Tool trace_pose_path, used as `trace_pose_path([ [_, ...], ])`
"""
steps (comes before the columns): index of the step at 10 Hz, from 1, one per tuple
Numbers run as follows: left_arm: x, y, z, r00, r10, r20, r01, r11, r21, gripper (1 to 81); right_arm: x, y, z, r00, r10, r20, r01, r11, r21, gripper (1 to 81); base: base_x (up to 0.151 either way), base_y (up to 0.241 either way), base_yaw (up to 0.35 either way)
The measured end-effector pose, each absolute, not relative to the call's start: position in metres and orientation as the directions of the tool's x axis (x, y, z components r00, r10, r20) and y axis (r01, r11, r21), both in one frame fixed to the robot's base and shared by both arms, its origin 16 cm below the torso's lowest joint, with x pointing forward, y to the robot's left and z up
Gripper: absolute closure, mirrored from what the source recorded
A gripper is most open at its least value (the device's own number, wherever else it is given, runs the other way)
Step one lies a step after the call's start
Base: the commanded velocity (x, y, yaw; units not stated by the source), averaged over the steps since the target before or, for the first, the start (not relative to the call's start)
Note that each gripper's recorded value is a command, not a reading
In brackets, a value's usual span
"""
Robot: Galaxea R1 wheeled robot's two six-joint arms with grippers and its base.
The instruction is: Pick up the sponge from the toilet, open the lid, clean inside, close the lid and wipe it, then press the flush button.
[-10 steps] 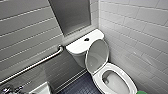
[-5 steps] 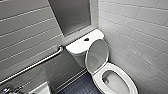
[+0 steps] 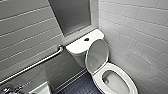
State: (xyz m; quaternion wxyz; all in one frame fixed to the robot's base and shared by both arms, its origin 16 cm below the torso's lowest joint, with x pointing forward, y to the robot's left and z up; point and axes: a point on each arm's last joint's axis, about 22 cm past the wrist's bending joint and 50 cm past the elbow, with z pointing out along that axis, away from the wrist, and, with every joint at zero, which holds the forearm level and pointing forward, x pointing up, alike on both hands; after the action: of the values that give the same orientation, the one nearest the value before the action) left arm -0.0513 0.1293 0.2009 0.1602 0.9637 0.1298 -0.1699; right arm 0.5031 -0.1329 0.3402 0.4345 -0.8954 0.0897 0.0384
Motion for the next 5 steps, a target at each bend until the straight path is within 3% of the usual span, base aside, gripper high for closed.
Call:
trace_pose_path([
  [3,-0.051,0.129,0.201,0.909,0.197,-0.367,0.305,-0.915,0.265,1.0,0.572,-0.118,0.369,0.997,-0.018,-0.073,-0.068,-0.625,-0.777,81.1,0.000,0.000,0.000],
  [5,-0.050,0.129,0.201,0.910,0.197,-0.364,0.304,-0.915,0.265,1.0,0.645,-0.087,0.412,0.998,0.014,0.063,0.059,-0.589,-0.806,81.1,0.000,0.000,0.000],
])
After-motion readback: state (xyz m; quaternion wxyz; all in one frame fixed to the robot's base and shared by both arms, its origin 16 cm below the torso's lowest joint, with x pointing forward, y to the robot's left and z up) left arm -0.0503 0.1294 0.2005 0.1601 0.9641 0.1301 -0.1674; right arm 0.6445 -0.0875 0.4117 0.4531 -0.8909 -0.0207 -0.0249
